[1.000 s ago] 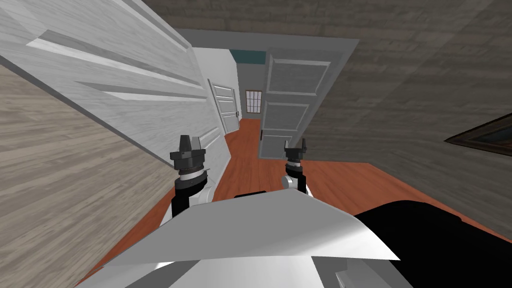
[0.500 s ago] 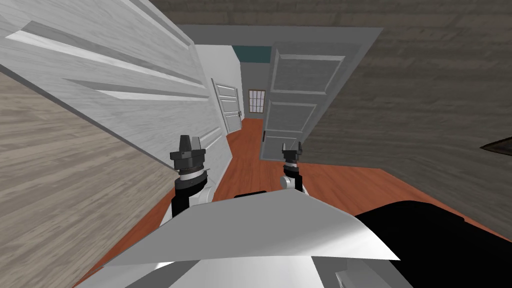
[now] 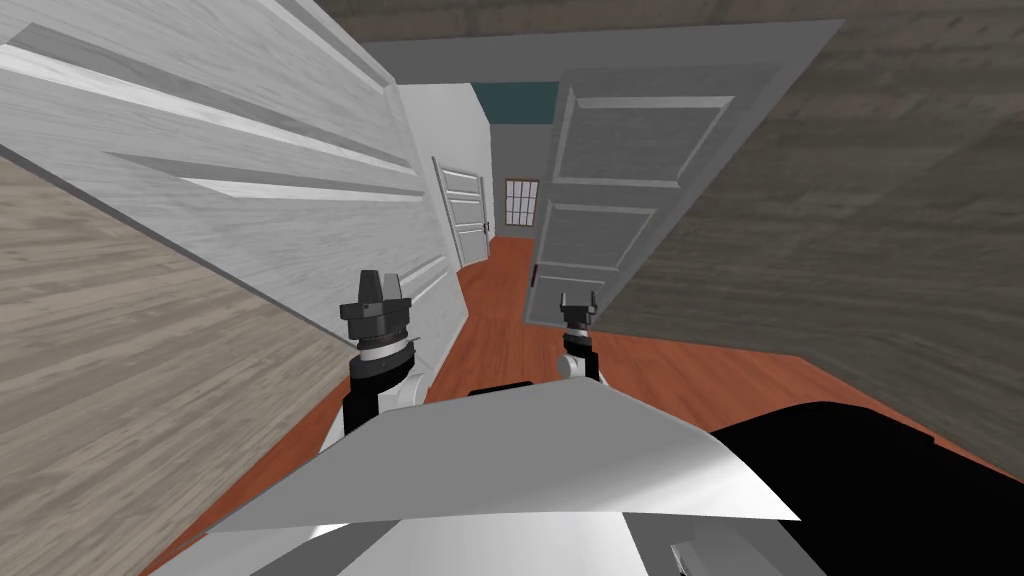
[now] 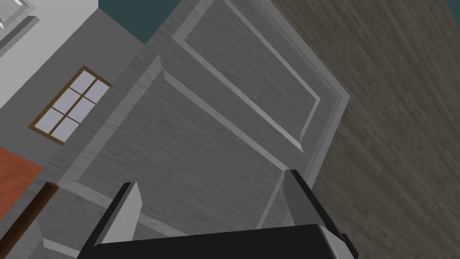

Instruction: Pull the door open

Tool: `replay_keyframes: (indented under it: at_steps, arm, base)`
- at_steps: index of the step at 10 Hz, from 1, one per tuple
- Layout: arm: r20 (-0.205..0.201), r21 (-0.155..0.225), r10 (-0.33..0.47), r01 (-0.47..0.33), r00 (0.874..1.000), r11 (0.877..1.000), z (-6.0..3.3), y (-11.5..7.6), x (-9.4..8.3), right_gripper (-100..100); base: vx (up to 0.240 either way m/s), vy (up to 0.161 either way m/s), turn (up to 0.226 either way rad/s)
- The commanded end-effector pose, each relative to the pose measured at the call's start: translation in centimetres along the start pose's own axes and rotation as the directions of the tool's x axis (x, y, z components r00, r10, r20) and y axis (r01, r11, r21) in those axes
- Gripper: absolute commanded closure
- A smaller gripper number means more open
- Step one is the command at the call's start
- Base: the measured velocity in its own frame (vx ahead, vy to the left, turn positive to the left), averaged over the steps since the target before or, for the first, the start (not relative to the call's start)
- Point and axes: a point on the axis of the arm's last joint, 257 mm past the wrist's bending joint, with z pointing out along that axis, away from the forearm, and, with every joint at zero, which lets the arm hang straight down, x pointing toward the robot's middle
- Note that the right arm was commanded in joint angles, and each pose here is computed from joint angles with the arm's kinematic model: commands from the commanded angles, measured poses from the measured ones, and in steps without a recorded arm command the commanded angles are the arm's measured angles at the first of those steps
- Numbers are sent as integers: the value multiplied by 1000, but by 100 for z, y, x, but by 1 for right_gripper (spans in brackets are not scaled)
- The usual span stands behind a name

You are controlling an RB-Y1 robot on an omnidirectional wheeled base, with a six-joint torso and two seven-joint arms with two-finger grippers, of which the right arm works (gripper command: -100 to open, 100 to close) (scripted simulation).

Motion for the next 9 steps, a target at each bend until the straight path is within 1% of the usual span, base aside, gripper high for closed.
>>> replay_keyframes:
  at_steps: [1,3,5,7,9]
  arm:
    - [27,11,44,-44,999,999,-26,-98,-103,-100]
    - [63,23,94,-95,994,995,-85,-203,-248,-100]
    - [100,30,141,-144,985,989,-150,-304,-392,-100]
    - [138,35,185,-192,973,981,-220,-402,-537,-100]
    - [177,36,227,-237,958,971,-296,-494,-681,-100]
  base:
    - [108,-25,106]
    - [97,-18,91]
    - [92,-32,97]
    - [101,-25,98]
    - [92,-15,92]
